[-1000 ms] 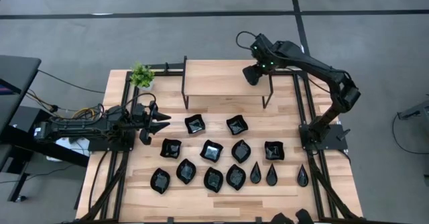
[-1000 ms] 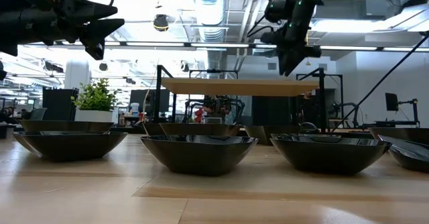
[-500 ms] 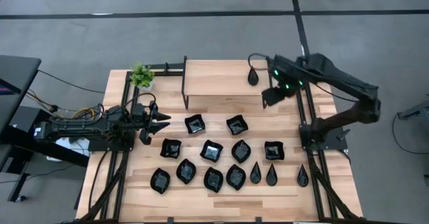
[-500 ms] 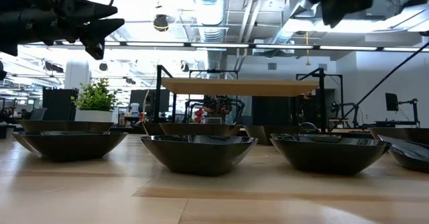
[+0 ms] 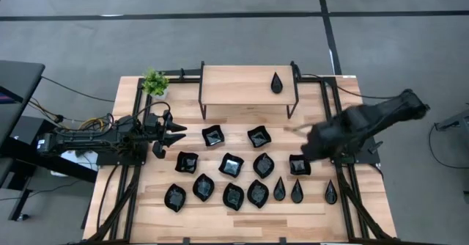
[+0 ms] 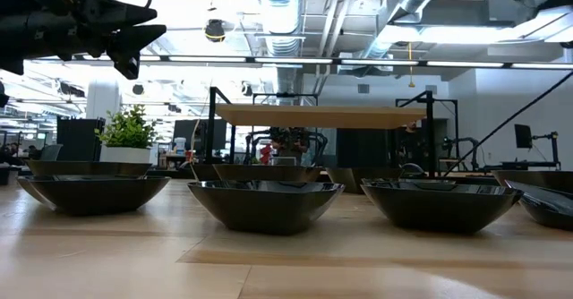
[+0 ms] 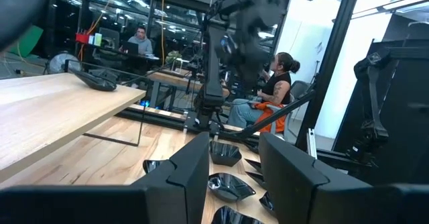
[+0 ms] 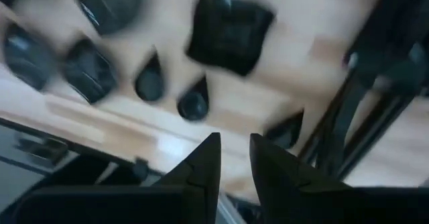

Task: Pick & Place Mini shaped plates
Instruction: Stack the drop shaped plate on top of the other drop shaped plate on the shelf

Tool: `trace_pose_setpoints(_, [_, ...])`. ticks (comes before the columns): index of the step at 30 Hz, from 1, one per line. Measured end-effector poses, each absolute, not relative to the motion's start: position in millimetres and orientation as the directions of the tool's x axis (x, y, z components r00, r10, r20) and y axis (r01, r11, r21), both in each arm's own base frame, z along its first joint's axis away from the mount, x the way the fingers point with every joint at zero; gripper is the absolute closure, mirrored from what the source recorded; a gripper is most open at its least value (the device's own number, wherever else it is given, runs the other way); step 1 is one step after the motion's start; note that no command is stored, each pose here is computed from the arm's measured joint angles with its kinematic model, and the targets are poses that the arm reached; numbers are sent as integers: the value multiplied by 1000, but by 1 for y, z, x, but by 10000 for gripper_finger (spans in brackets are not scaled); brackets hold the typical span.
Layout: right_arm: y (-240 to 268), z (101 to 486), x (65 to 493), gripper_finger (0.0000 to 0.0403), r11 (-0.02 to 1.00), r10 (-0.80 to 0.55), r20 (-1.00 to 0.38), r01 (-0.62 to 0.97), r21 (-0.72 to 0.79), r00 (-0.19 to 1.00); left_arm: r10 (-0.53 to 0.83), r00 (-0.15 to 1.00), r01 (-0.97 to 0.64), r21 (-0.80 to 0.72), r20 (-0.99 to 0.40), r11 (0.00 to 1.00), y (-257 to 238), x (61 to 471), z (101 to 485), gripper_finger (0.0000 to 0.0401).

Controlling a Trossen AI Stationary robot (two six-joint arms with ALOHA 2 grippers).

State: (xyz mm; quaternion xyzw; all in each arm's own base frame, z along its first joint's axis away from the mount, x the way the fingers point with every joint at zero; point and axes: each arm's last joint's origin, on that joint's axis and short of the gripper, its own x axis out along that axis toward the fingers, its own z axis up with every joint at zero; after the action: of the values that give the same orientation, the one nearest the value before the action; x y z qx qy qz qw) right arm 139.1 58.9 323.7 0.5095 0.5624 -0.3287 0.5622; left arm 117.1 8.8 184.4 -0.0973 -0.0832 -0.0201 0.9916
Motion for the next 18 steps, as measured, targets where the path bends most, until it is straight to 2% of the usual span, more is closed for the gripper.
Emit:
trace_pose_setpoints(5, [94, 290, 153, 327, 236, 272, -940, 932, 275, 208, -23, 985, 55, -191, 169, 980, 9, 117, 184, 269])
trace_pose_setpoints(14, [138, 245, 162, 327, 243, 235, -968, 959, 148, 89, -23, 985, 57, -192, 172, 980, 9, 117, 185, 269])
trace_pose_setpoints(18, [152, 234, 168, 327, 239, 210, -972, 959, 153, 102, -23, 985, 58, -198, 173, 978, 9, 117, 185, 269])
